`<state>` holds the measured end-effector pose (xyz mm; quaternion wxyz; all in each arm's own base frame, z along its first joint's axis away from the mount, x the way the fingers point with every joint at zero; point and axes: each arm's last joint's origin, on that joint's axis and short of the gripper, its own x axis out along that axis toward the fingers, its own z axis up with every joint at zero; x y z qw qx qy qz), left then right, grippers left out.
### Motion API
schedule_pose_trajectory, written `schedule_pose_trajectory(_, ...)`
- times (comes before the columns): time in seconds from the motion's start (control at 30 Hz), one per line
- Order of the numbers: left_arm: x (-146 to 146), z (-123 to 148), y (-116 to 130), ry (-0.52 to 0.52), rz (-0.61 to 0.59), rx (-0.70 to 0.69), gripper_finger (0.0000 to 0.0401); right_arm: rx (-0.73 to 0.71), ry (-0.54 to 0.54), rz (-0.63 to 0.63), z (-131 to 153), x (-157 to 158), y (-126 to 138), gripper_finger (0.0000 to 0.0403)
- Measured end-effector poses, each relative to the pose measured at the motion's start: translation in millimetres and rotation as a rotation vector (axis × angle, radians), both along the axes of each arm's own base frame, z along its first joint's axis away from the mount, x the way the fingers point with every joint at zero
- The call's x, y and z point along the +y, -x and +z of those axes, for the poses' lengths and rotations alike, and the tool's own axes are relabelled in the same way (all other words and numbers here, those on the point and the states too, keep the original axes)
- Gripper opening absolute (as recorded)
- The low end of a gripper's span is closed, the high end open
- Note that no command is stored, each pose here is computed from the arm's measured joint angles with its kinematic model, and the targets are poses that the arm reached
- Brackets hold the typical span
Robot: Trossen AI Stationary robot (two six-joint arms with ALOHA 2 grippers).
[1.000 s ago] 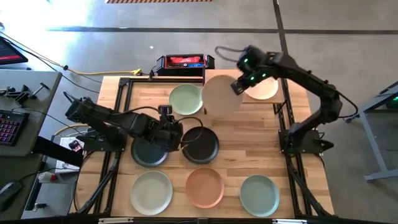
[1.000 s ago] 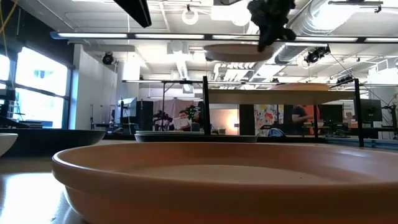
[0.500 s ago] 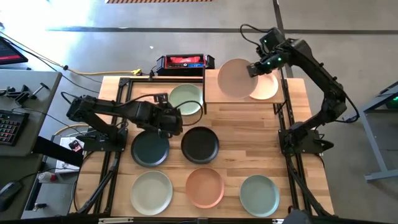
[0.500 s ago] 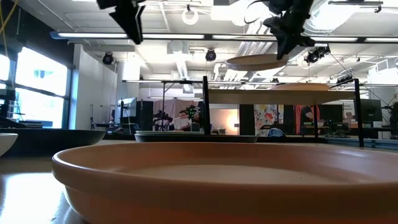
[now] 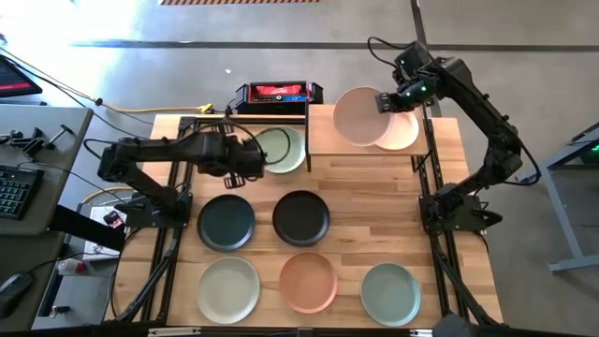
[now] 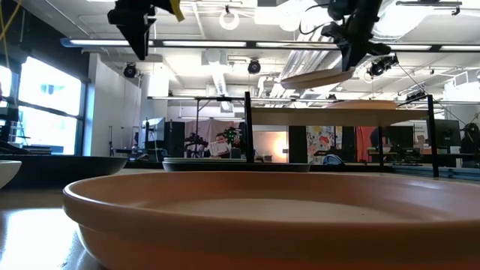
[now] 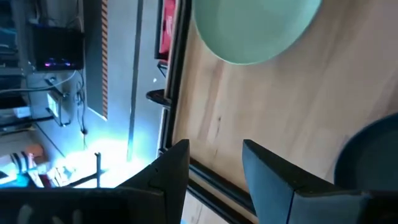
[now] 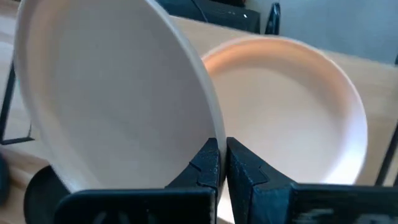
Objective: Place and stack plates onto a shelf
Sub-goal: Stack the white plate on top of the light orange plate on the shelf
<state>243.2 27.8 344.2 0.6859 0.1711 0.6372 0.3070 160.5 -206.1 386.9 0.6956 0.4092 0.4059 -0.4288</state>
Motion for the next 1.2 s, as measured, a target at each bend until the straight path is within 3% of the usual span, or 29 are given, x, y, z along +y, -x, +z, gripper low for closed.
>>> schedule_pose_trajectory(0.13,7.0,11.9,14.2,-0.011,0.032,-0.053,0.0135,0.015,-0.002,0.009,4.2,12.8,-0.6,0.0)
schedule_pose_trajectory(0.33,13.4,27.3,34.8,-0.025,0.07,-0.133,0.0135,-0.004,0.079,-0.005,17.5,39.4,3.4,0.0)
schedule_pose_trajectory(0.47,15.4,33.3,44.1,-0.03,0.091,-0.17,0.0135,-0.056,0.084,-0.032,4.3,58.7,11.5,0.0)
schedule_pose_trajectory(0.77,15.9,36.1,48.2,-0.033,0.096,-0.186,0.0135,-0.215,0.103,-0.265,-33.1,83.4,48.8,0.0)
schedule_pose_trajectory(1.0,16.2,36.4,46.6,-0.035,0.096,-0.204,0.0135,-0.304,0.102,-0.494,-54.6,79.5,66.9,0.0)
schedule_pose_trajectory(1.2,16.2,36.4,46.6,-0.036,0.096,-0.203,0.0135,-0.307,0.066,-0.618,-68.3,73.5,73.1,0.0)
